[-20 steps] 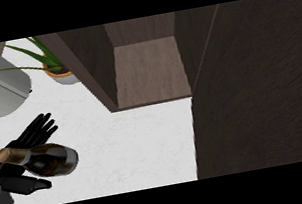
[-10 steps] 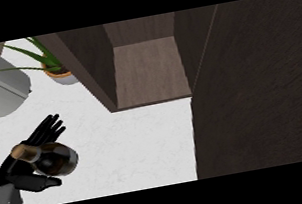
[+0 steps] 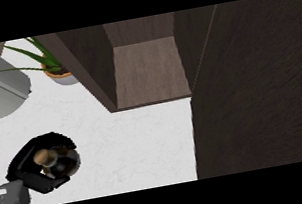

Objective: Pick up the wine, place it into the cabinet and close the cabinet

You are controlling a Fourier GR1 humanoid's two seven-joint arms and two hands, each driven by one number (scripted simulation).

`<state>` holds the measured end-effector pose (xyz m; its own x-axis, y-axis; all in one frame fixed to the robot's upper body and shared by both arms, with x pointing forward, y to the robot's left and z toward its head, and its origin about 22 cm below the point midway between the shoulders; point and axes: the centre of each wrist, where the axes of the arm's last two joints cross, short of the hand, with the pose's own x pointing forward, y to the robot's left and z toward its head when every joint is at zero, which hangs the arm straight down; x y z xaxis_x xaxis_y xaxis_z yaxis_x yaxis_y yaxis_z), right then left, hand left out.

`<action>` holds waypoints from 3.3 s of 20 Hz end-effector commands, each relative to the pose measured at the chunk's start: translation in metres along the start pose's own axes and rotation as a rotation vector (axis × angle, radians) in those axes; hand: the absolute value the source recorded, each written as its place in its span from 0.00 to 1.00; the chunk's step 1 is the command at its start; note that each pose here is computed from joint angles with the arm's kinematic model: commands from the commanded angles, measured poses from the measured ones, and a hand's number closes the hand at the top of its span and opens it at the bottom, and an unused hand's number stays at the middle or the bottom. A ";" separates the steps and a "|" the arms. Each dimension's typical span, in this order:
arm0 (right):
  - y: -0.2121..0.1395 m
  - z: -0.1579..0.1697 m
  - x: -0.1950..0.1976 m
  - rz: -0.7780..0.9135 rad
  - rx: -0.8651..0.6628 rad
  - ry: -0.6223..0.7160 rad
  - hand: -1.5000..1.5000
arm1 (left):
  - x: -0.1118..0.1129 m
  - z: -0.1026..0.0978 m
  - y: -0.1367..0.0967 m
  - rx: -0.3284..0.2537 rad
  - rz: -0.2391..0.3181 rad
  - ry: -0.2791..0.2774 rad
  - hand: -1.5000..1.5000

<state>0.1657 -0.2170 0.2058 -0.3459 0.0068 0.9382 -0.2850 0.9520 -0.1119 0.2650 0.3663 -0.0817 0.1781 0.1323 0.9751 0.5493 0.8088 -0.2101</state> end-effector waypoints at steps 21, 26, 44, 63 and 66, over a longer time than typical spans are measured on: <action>0.006 0.026 0.018 -0.057 0.011 -0.045 0.00 | -0.011 0.027 -0.076 0.627 -0.273 -0.514 1.00; -0.005 0.020 0.017 -0.026 -0.003 -0.016 0.00 | 0.037 -0.003 -0.095 0.522 -0.158 -0.539 1.00; -0.004 0.029 0.028 -0.041 0.014 -0.028 0.00 | 0.120 -0.058 -0.208 0.368 -0.129 -0.500 1.00; 0.002 0.034 0.019 -0.052 0.020 -0.033 0.00 | 0.173 -0.153 -0.295 0.409 -0.119 -0.514 1.00; -0.003 0.036 0.008 -0.037 0.001 -0.028 0.00 | 0.172 -0.165 -0.281 0.432 -0.123 -0.512 1.00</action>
<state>0.1603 -0.2289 0.1923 -0.3193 0.0172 0.9475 -0.2681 0.9574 -0.1077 0.2629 0.0704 0.1334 -0.3213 0.2019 0.9252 0.1645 0.9741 -0.1555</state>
